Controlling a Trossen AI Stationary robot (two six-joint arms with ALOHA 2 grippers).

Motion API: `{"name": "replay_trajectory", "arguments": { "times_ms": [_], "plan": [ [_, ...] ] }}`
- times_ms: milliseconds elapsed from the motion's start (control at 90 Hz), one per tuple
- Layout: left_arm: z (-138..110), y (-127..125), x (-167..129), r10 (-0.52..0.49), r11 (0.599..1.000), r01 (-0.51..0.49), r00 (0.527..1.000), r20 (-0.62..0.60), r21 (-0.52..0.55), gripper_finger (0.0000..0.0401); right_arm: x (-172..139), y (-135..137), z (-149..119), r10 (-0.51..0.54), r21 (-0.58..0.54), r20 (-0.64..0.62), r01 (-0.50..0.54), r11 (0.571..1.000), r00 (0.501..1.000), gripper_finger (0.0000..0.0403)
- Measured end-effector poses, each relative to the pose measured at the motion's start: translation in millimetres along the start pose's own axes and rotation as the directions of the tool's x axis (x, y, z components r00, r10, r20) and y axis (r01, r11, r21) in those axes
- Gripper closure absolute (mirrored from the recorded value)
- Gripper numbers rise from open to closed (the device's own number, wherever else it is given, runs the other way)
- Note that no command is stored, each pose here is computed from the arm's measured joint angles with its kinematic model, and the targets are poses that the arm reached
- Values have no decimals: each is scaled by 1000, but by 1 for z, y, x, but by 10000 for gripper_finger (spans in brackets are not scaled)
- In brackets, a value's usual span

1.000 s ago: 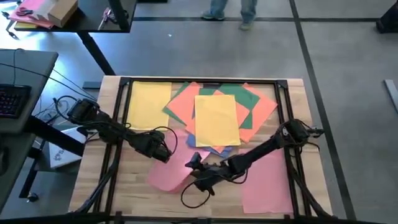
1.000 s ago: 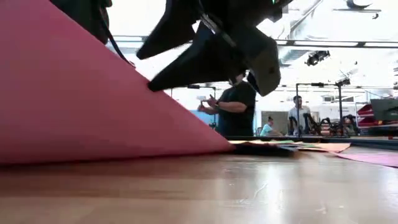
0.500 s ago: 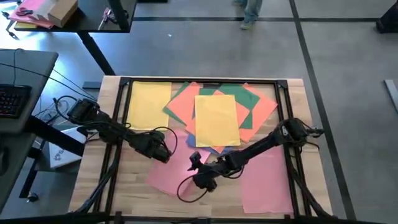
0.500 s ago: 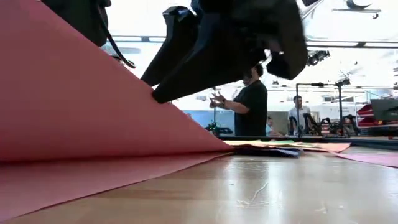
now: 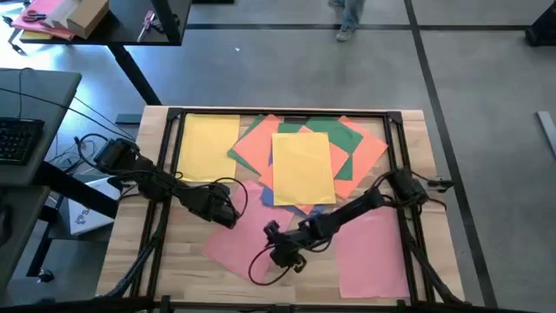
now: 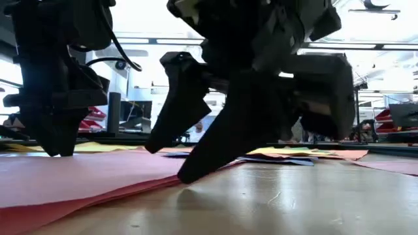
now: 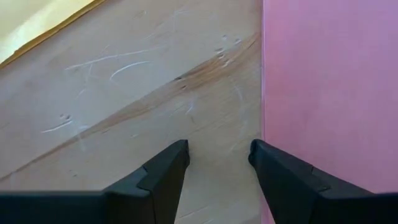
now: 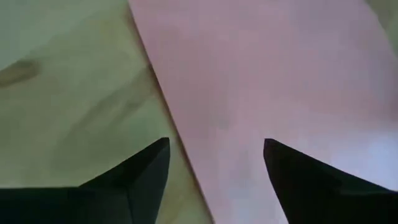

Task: Organize paper
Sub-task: Stack the pink paper on top of the other pink paper

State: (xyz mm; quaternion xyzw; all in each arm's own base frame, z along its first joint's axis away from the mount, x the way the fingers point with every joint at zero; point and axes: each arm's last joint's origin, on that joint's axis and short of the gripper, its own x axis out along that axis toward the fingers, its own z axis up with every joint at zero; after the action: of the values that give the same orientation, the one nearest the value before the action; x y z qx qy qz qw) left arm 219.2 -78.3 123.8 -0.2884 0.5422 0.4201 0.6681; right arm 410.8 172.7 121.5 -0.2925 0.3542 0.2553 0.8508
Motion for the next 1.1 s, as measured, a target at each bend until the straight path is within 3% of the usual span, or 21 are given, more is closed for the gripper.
{"name": "replay_trajectory", "arguments": {
  "times_ms": [278, 478, 667, 856, 978, 1100],
  "plan": [
    [0, -1, 0, -7, 1000, 7, 1000, 5, -2, 222, 1, -6, 4, -133, -70, -24, 131, 989, 991, 147],
    [0, -1, 0, -8, 1000, 8, 1000, 4, -11, 222, -9, -19, 27, -184, -77, -7, 183, 980, 983, 148],
    [0, -1, 0, -9, 1000, 9, 1000, 6, -28, 222, -12, -22, 34, -116, -65, 32, 118, 991, 993, 148],
    [1, -1, 0, -10, 1000, 10, 1000, 12, -29, 222, -5, -10, 24, 51, 20, 43, -52, 998, 998, 148],
    [1, -1, 0, -11, 1000, 11, 1000, 21, -29, 222, 13, -1, 15, 86, 2, 20, -86, 996, 996, 148],
    [1, -2, 0, -11, 1000, 11, 1000, 25, -22, 222, 17, -1, 14, 53, -4, 21, -53, 999, 998, 148]
  ]
}}
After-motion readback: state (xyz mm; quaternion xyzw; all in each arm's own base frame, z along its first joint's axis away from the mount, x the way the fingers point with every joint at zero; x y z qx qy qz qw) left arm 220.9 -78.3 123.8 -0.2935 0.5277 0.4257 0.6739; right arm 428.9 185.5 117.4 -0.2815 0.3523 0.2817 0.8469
